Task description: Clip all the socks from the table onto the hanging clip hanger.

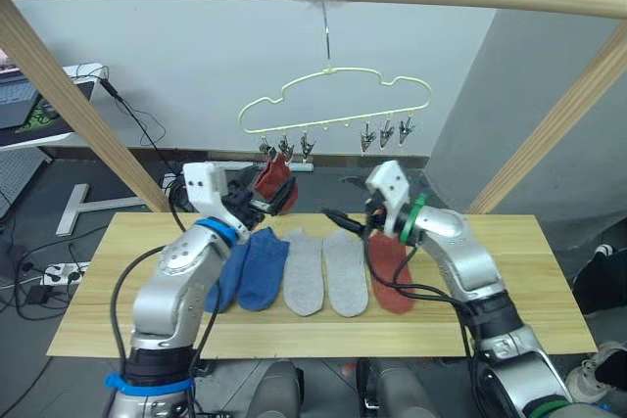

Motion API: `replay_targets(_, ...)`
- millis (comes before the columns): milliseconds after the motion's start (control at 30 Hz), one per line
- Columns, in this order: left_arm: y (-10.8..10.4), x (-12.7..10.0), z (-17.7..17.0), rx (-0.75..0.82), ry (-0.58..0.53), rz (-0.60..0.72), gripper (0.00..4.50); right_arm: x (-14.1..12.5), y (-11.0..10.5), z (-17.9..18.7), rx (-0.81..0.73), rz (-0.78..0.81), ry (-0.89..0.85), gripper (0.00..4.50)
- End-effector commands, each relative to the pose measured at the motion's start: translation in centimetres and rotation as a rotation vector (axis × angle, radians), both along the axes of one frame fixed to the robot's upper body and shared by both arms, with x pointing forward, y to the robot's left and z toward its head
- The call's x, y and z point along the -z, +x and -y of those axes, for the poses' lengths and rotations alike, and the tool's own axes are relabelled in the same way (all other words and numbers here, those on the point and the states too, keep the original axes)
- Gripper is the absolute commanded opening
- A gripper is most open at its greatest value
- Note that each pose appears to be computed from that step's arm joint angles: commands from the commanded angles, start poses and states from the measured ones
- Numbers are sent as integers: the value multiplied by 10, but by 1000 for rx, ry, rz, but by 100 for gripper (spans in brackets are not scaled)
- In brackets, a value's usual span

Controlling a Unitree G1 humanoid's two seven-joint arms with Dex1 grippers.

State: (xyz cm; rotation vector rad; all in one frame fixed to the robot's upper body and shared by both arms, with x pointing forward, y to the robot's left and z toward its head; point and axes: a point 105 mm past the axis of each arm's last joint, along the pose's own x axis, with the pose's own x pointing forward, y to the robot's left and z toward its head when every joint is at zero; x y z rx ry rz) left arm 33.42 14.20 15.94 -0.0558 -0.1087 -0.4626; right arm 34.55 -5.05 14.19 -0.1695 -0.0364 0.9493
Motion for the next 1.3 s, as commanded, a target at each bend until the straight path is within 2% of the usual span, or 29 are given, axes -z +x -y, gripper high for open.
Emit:
replay_targets(33, 4, -14, 16, -8, 30, 95, 312, -41, -11, 15, 7, 86, 102, 450)
replay_targets(67, 7, -13, 17, -22, 29, 93, 285, -45, -13, 18, 12, 92, 109, 450)
replay_targets(400, 23, -5, 11, -148, 7, 105, 285, -69, -17, 19, 45, 143, 151, 450)
replay_targets(600, 32, -4, 11, -169, -26, 108, 285, -82, -31, 13, -28, 183, 188, 450)
replay_targets(1067, 46, -5, 21, -197, -36, 138, 285, -85, -33, 14, -29, 192, 177, 450)
replay_targets(1300, 53, -7, 18, -242, -1, 164, 285, -85, -33, 16, -25, 192, 173, 450)
